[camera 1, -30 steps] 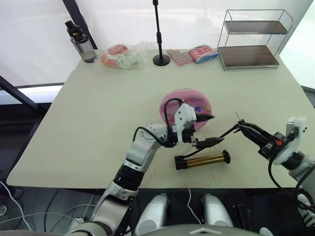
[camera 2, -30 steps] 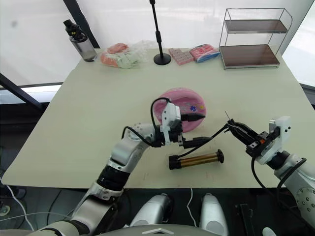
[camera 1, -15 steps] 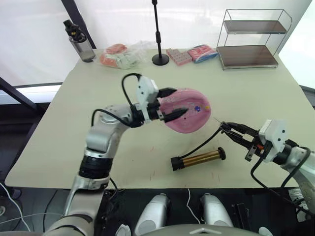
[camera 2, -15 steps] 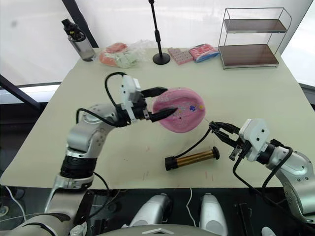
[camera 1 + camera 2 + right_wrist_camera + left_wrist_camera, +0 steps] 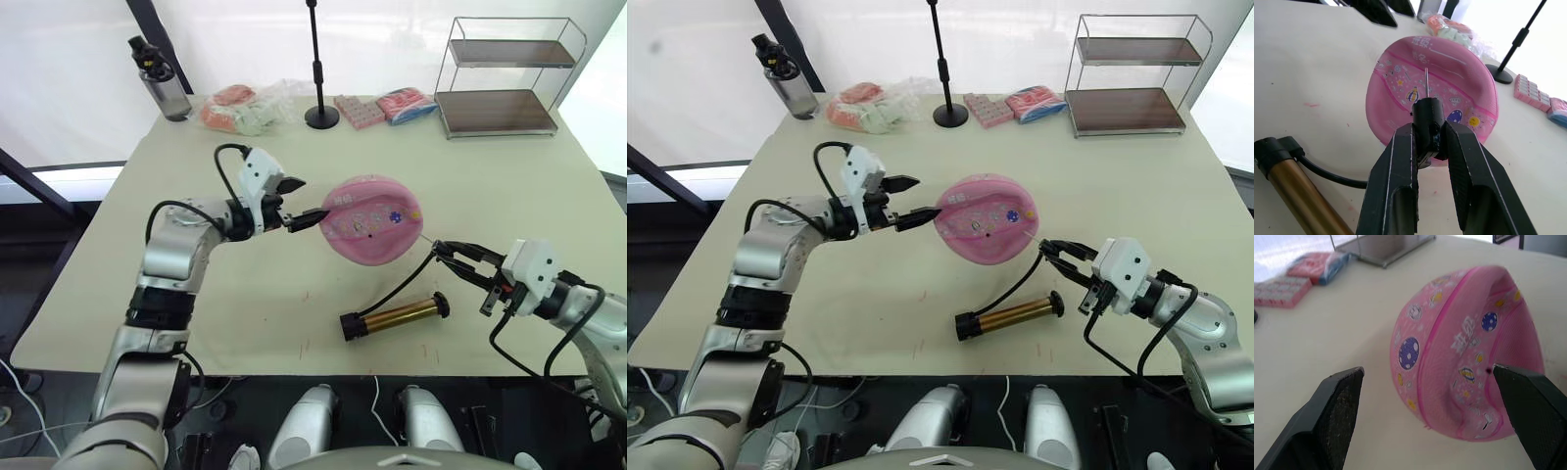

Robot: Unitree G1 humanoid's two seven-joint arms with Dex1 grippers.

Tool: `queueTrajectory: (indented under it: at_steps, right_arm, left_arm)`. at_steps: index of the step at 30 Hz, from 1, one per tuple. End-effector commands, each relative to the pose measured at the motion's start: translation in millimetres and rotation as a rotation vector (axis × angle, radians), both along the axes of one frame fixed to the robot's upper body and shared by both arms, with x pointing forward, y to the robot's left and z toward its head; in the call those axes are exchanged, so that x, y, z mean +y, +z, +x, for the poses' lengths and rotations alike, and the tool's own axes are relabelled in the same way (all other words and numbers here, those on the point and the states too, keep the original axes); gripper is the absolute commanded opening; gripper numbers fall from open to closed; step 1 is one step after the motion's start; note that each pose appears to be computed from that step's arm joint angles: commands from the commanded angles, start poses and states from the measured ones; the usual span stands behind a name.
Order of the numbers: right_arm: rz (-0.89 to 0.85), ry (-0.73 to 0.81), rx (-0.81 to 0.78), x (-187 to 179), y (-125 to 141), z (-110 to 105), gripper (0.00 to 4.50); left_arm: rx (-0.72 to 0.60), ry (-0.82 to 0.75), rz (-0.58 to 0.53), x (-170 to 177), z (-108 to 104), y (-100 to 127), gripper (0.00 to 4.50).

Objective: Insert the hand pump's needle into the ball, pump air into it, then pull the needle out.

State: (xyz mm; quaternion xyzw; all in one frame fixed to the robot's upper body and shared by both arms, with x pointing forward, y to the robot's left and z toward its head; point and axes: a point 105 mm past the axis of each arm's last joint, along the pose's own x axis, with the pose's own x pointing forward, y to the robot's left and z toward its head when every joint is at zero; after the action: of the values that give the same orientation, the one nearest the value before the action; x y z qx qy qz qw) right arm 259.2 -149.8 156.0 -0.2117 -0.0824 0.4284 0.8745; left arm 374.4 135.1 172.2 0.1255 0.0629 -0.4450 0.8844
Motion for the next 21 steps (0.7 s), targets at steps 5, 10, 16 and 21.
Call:
queueTrajectory:
  at_steps: [5,10,16,21]
  right_arm:
    - [0.004,0.018,-0.045,3,5,-3,0.31]
    - [0.01,0.018,-0.048,6,5,-3,0.31]
    - [0.022,0.0,-0.047,3,6,-2,0.31]
    - [0.019,-0.006,-0.043,2,4,-3,0.31]
  left_arm:
    - [-0.057,-0.1,0.081,-19,10,8,4.46]
    - [-0.094,-0.149,0.141,-27,20,14,4.46]
    - [-0.129,-0.185,0.174,-33,29,18,4.46]
    - [-0.146,-0.197,0.17,-36,34,18,4.46]
